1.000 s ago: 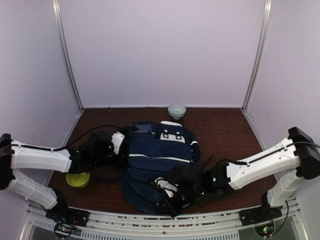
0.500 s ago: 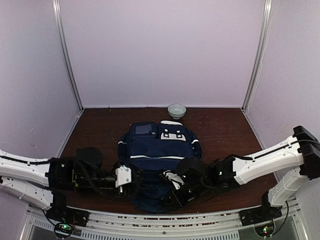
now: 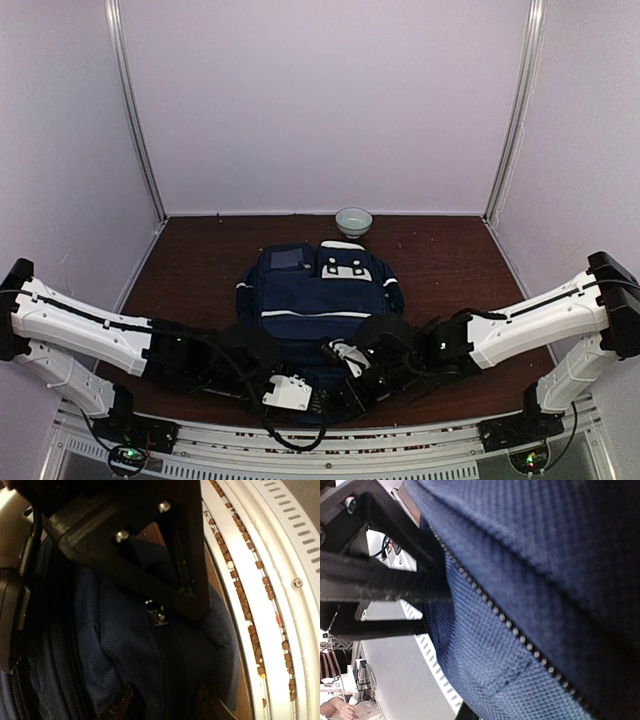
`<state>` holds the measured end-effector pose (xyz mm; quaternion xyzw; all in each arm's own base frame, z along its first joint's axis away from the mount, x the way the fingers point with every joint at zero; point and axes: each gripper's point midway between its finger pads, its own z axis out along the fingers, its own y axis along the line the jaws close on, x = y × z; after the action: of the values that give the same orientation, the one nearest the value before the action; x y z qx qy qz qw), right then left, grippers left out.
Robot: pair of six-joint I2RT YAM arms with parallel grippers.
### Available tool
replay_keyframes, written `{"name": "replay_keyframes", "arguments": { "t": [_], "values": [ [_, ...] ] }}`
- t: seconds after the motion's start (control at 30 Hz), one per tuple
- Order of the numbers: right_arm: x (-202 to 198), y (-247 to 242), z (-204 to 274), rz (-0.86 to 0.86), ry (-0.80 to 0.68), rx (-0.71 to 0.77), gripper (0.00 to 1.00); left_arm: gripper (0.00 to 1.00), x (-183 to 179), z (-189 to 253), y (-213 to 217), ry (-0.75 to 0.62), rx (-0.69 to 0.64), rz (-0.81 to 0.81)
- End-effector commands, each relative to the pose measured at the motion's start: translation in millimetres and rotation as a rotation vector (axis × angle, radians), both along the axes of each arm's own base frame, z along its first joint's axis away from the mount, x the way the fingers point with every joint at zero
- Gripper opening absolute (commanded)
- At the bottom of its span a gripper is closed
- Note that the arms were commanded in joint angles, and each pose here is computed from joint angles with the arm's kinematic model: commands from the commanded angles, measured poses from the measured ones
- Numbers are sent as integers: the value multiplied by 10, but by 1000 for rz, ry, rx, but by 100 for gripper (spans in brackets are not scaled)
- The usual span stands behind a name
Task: Pack the student bag
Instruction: Zip the student bag into the largest pocket of the bag.
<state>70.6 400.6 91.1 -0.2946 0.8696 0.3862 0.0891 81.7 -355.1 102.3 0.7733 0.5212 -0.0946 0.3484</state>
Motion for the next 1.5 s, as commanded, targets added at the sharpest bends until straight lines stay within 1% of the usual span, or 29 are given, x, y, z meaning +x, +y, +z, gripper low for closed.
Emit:
{"name": "replay_keyframes", "arguments": {
  "t": [0.0, 0.07, 0.13, 0.2, 0.23, 0.33, 0.43, 0.5, 0.57, 0.67, 0.77, 0.87, 1.0, 1.07, 1.13, 1.23, 1.3, 1.33, 1.37, 1.4, 1.47],
  "values": [
    [121, -15, 90, -41, -22, 11, 0, 41, 187, 58, 10, -117, 18, 34],
    [143, -13, 116, -45, -25, 14, 0, 35, 238, 42, 6, -139, 26, 53],
    [176, -63, 110, -61, -22, 5, 0, 26, 295, 9, 18, -153, 39, 87],
    [216, -159, 106, -81, -24, -11, 0, 11, 348, -50, 66, -164, 62, 125],
    [232, -235, 88, -92, -25, -31, 0, 0, 373, -76, 101, -168, 76, 147],
    [279, -585, -6, -153, -25, -120, 0, 0, 378, -144, 232, -155, 123, 181],
    [369, -1061, -172, -264, -6, -190, 0, 0, 411, -126, 356, -164, 121, 223],
    [515, -1384, -255, -365, 4, -216, 0, 0, 428, -100, 425, -176, 108, 240],
    [667, -1674, -268, -438, -24, -250, 0, 0, 445, -66, 484, -189, 96, 253],
    [898, -1937, -161, -504, -76, -271, 0, 0, 446, 7, 525, -186, 76, 268],
    [1173, -2106, -43, -553, -123, -293, 0, 0, 360, 4, 510, -136, 63, 243],
    [1425, -2237, -36, -558, -149, -364, 0, 0, 285, -12, 493, -90, 48, 226],
    [1750, -2509, -182, -595, -149, -478, 0, 0, 280, 3, 533, -86, 24, 236],
    [1841, -2554, -196, -582, -171, -523, 0, 0, 282, 54, 543, -86, 2, 242],
    [1866, -2431, -202, -533, -160, -504, 0, 0, 275, 80, 543, -85, -18, 238],
    [1735, -2033, -207, -407, -159, -427, 0, 0, 250, 65, 509, -80, -17, 216],
    [1610, -1700, -171, -328, -159, -336, 0, 35, 183, 96, 407, -41, -32, 185],
    [1541, -1515, -138, -299, -147, -272, 0, 52, 111, 178, 293, -5, -67, 147],
    [1483, -1341, -90, -280, -137, -209, 0, 57, 15, 242, 187, 40, -104, 101],
    [1423, -1188, -53, -260, -131, -164, 0, 59, -71, 374, 54, 79, -158, 56],
    [1312, -900, 31, -221, -131, -101, 0, 60, -133, 597, -143, 106, -248, 12]
  ]
}}
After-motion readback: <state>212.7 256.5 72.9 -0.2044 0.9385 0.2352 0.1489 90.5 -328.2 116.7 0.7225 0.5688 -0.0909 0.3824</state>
